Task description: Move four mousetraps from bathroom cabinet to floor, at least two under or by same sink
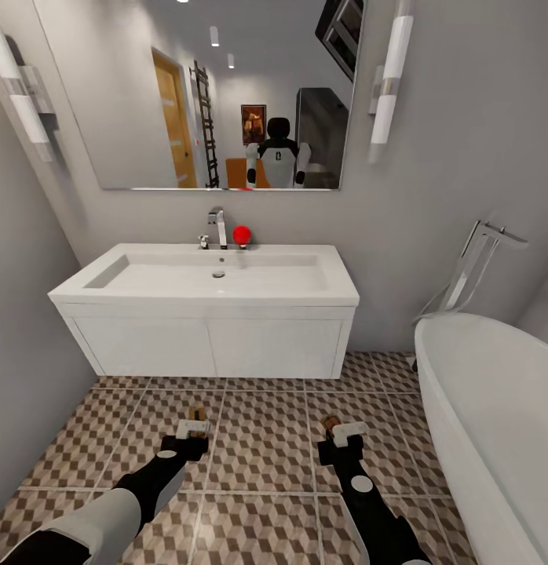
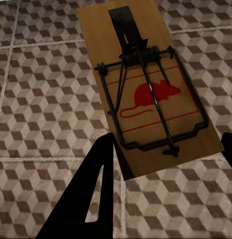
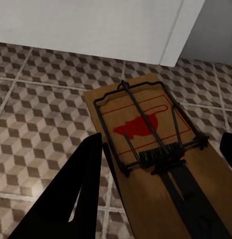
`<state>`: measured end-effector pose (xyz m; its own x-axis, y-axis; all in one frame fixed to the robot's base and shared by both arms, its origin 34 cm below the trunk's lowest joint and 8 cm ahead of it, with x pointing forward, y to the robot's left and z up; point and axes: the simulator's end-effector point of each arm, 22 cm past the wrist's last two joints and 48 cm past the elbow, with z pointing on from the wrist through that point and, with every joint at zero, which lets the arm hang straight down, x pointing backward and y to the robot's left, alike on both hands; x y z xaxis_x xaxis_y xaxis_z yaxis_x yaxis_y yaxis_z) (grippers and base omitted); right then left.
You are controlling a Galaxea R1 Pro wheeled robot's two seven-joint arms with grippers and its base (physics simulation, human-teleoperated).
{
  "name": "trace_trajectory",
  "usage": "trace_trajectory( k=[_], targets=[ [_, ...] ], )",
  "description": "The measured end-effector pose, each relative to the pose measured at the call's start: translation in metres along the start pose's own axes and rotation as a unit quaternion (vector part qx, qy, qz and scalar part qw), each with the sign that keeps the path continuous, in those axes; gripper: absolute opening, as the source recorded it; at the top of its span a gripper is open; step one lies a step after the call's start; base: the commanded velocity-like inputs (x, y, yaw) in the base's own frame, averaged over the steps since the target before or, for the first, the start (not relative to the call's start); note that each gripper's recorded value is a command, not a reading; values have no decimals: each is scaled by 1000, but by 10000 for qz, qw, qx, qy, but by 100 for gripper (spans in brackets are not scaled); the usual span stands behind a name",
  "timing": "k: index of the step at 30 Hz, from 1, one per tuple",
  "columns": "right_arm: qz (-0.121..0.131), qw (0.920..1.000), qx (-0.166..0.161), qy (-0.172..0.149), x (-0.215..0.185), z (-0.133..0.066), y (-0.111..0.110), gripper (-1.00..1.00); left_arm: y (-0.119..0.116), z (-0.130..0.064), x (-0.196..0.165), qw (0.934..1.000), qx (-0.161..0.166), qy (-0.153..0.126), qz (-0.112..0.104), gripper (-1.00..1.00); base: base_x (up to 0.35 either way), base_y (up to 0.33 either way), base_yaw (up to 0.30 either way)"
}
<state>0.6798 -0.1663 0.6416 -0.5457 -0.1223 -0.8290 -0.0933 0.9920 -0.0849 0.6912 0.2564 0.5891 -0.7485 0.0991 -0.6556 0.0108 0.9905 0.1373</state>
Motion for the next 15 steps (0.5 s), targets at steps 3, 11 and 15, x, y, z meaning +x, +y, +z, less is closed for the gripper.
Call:
trace_trajectory(
  k=[3,11,15],
  targets=[
    [1,10000,18,5,0,0,-1,-100,-1,-1,19,9990,7,447,52,-100,0,0,0],
    [-3,10000,28,8,0,0,-1,-100,-17,-24,-49,9942,130,1027,287,-100,0,0,0],
    [-4,10000,27,9,0,0,-1,-100,-1,-47,-123,9952,-287,840,416,-100,0,0,0]
  ],
)
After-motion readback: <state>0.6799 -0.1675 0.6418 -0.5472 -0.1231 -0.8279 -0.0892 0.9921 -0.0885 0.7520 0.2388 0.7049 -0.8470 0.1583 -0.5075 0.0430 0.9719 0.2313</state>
